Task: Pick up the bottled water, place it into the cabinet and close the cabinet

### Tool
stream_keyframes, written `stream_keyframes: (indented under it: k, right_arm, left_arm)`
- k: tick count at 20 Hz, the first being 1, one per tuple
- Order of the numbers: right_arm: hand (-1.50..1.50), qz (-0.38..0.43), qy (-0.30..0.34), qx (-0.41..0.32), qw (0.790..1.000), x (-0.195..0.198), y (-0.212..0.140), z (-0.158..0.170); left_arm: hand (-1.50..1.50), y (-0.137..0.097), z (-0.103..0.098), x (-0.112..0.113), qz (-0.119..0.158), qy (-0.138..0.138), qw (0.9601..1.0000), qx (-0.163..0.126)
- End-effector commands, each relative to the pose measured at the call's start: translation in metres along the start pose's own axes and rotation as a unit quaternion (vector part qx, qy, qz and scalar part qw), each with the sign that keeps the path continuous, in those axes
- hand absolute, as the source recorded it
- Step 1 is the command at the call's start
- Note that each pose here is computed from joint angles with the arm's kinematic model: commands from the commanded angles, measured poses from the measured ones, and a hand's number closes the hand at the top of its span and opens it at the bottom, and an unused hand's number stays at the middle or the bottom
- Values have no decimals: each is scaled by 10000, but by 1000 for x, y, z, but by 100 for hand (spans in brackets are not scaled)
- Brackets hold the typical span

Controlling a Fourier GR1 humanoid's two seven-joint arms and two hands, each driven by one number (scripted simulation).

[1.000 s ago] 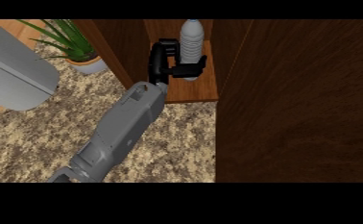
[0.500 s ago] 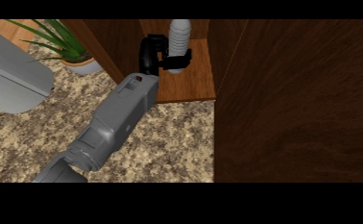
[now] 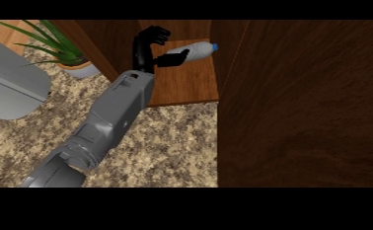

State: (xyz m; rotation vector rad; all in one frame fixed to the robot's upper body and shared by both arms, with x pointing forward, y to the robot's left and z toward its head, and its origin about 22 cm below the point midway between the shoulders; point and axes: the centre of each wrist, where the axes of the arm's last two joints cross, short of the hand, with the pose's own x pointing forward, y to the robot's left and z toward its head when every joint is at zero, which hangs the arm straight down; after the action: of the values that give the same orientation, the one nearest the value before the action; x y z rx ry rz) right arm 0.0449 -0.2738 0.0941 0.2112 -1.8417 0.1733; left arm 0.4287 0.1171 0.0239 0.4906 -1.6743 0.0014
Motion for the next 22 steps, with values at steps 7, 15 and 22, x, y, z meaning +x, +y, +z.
stream_keyframes:
  k: [7, 15, 22]
  right_arm:
    - [-150, -296, -210, 152, 9992, 8, 9, -7]
    - [-150, -315, -51, 273, 9991, 14, 0, 2]
    - [-150, -400, -49, 109, 9991, 19, 9, 1]
  left_arm:
    - [-150, 10, -14, 8, -193, -286, 9993, 115]
    - [-150, -2, -16, 31, 1153, -917, 9877, -528]
    - [-150, -14, -7, 31, 1618, -1073, 9758, -1012]
